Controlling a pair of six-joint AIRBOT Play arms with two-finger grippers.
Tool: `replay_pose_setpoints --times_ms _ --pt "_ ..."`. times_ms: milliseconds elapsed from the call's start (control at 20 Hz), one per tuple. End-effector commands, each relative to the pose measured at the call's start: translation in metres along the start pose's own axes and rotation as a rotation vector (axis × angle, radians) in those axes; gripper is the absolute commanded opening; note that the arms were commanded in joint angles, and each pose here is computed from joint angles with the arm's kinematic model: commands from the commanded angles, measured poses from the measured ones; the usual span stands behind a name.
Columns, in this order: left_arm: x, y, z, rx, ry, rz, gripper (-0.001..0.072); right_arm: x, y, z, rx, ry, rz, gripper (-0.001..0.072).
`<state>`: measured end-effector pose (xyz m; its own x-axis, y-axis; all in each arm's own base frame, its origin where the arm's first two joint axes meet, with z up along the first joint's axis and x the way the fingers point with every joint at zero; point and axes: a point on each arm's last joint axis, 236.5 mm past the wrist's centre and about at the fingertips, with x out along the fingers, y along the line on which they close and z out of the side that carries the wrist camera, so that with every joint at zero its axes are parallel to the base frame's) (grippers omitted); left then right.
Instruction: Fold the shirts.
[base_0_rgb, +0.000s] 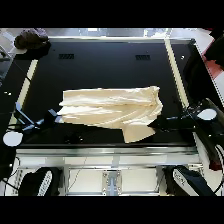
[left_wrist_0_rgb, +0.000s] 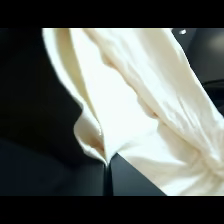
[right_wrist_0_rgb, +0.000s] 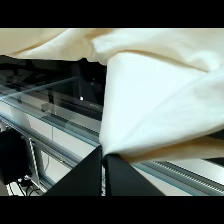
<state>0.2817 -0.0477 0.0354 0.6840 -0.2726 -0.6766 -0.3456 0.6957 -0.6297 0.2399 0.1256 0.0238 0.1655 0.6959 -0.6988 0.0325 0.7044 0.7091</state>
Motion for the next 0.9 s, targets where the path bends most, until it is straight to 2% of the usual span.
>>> replay_pose_setpoints --times_ms 0,250,400,600,850 --pt "-0.034 0.016 0.037 0.273 -0.066 0.19 0.0008 -0.03 0.001 0.015 -0.066 -0.032 -0.118 0.0014" --pt "-0.007 -0.001 0.085 0.472 0.012 0.267 0.0008 -0.046 0.012 0.087 -0.139 -0.216 -0.156 0.0013" --pt "0.027 0.017 0.105 0.506 0.094 0.355 0.0008 -0.036 0.017 0.131 -0.182 -0.233 -0.162 0.0013" --pt "0.066 0.021 0.104 0.606 0.196 0.386 0.0008 -0.008 0.01 0.194 -0.21 -0.235 -0.173 0.0013" --pt "0.096 0.063 0.106 0.768 0.284 0.589 0.0008 0.04 -0.023 0.244 -0.184 -0.191 -0.195 0.0013"
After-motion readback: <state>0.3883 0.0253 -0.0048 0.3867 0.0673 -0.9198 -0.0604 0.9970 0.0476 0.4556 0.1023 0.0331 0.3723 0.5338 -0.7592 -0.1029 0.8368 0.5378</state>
